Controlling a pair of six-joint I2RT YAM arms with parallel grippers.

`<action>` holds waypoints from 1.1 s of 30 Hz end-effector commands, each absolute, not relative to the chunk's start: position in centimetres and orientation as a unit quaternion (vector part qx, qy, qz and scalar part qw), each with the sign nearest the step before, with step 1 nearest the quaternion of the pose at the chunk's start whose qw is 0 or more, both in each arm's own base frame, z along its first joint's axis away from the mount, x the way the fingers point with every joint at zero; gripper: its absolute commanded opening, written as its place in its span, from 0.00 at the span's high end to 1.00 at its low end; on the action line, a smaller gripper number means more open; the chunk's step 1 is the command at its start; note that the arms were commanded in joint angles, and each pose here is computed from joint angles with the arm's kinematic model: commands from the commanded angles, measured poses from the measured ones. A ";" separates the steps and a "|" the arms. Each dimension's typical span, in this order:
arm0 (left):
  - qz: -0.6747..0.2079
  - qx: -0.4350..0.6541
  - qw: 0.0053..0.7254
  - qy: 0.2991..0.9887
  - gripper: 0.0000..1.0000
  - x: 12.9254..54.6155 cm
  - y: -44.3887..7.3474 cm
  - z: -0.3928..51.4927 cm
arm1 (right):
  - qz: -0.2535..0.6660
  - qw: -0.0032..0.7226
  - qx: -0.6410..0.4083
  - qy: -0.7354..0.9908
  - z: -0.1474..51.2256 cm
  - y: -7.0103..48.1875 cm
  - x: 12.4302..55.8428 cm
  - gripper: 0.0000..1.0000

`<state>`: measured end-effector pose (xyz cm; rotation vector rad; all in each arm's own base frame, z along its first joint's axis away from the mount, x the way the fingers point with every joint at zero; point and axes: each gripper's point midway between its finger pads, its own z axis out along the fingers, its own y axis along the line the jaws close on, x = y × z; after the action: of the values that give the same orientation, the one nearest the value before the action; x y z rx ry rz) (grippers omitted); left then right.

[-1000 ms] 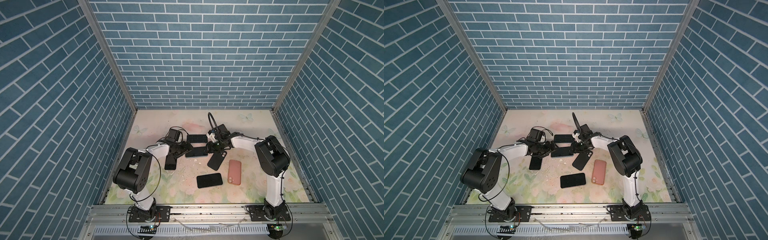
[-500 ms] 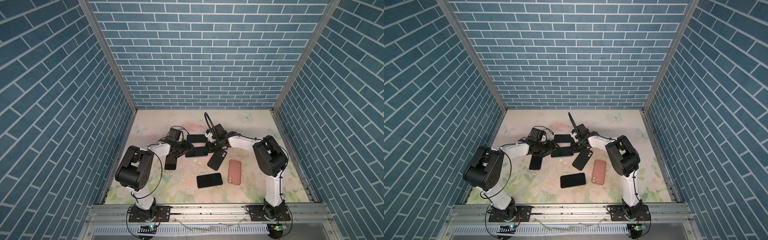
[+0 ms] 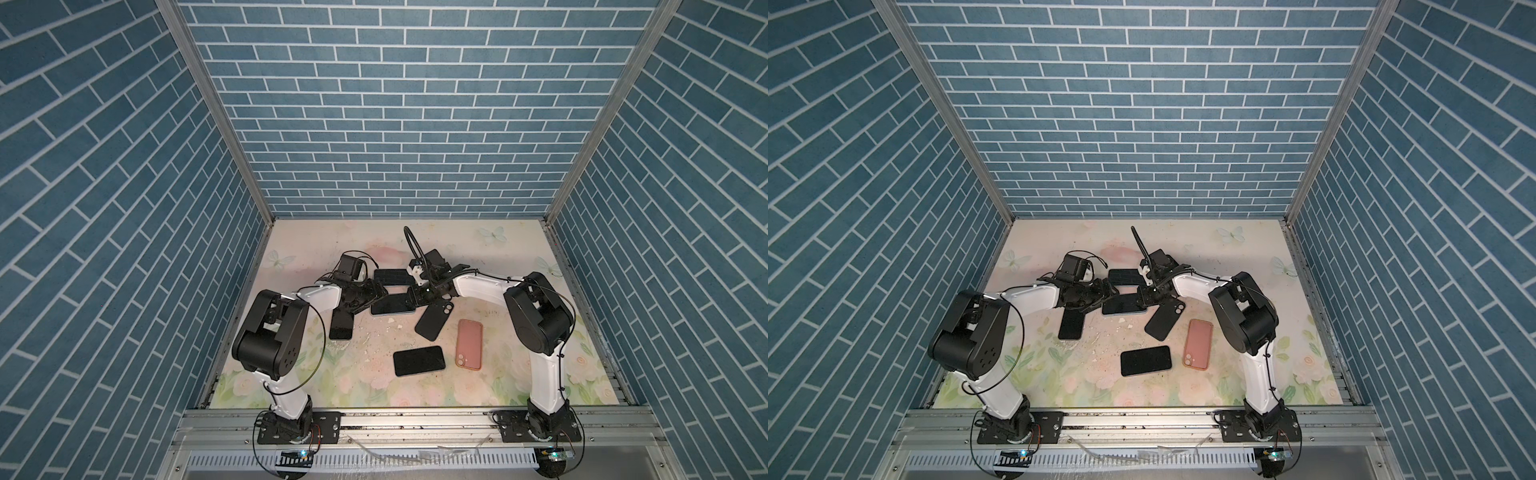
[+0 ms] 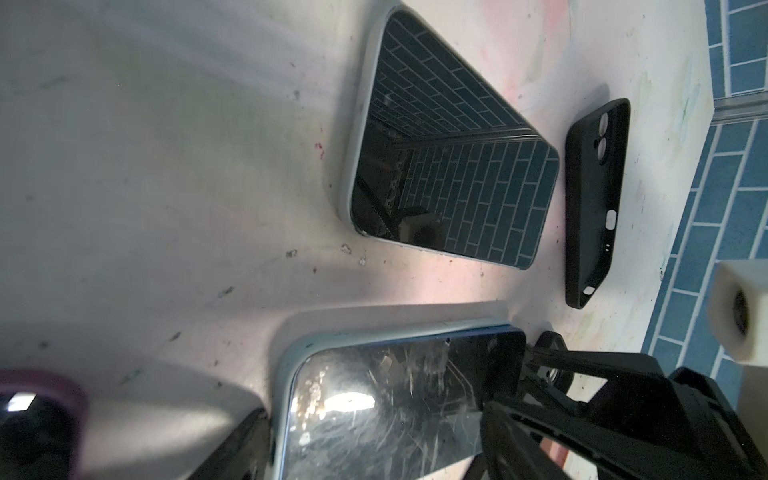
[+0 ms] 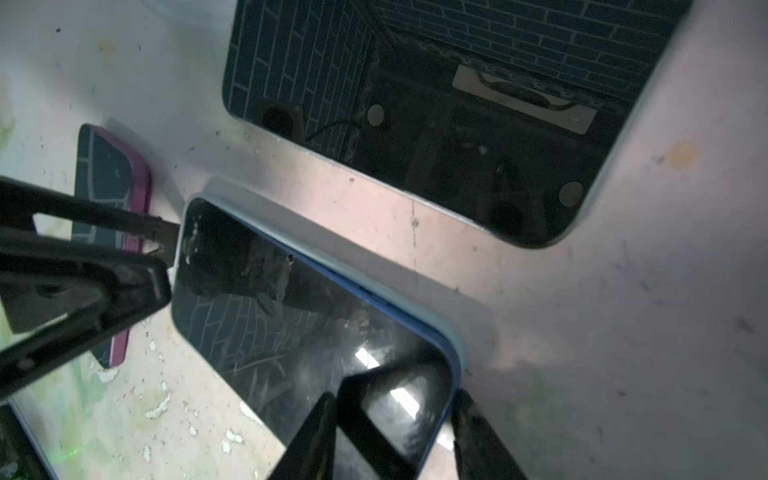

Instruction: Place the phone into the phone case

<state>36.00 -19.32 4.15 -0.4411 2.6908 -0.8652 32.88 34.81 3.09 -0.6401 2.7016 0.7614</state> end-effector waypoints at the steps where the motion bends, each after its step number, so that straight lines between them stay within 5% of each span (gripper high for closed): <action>1: -0.290 -0.159 0.116 0.937 0.18 34.9 -19.4 2.5 | 0.282 0.066 -0.198 0.936 0.8 33.5 30.7 0.51; 21: -0.339 -0.163 0.110 0.920 0.18 34.8 -20.7 2.0 | 0.455 0.005 -0.173 0.874 2.9 37.1 30.2 0.48; 33: -0.413 -0.128 0.174 0.885 0.26 36.0 -22.2 6.8 | 0.414 -0.005 -0.153 0.898 0.2 35.6 30.5 0.61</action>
<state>37.20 -18.92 4.42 -0.4862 2.5394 -0.9524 33.74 34.63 3.51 -0.4292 2.7234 1.2671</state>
